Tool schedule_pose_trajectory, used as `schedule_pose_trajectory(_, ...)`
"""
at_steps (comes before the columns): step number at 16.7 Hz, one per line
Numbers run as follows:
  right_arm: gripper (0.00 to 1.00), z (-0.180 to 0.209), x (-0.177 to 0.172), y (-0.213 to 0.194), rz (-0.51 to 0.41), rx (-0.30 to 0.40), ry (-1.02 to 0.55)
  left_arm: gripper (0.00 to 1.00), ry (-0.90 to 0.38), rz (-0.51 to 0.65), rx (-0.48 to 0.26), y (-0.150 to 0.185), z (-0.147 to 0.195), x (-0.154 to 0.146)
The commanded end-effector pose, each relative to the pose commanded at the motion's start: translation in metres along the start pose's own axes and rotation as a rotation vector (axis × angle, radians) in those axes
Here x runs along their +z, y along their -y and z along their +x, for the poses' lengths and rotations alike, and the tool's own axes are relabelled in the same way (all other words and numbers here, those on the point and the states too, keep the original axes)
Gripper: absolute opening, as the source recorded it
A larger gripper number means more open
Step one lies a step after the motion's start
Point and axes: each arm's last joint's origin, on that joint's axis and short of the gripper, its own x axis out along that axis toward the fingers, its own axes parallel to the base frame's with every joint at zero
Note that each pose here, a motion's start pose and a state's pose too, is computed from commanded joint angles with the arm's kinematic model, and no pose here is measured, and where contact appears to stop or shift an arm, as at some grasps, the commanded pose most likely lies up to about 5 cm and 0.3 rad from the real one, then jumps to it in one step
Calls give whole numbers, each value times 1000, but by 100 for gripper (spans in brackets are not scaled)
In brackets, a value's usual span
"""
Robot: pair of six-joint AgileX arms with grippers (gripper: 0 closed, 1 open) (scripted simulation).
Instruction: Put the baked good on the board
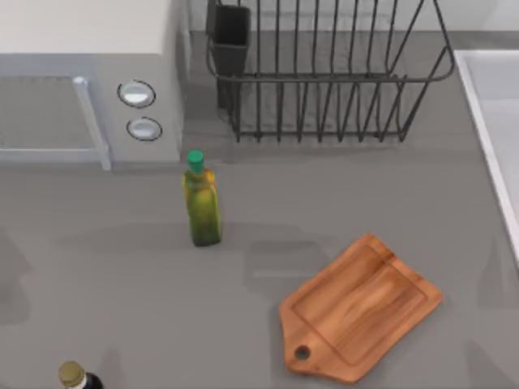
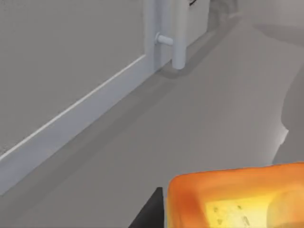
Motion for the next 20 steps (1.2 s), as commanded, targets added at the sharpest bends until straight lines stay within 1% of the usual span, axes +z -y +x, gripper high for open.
schedule_pose_trajectory(3,100,0,0,0,0,0,0,0,-7,2,-10,2,-7,33)
schedule_pose_trajectory(5,100,0,0,0,0,0,0,0,-12,6,-14,4,-9,44)
schedule_pose_trajectory(10,100,0,0,0,0,0,0,0,-11,4,-11,4,-10,43)
schedule_pose_trajectory(12,100,0,0,0,0,0,0,0,-16,11,-33,6,-3,47)
schedule_pose_trajectory(14,100,0,0,0,0,0,0,0,-34,41,-93,13,15,58)
schedule_pose_trajectory(16,100,0,0,0,0,0,0,0,-61,105,-184,22,44,77)
schedule_pose_trajectory(18,100,0,0,0,0,0,0,0,-90,205,-294,35,80,102)
schedule_pose_trajectory(20,100,0,0,0,0,0,0,0,-114,337,-410,55,121,131)
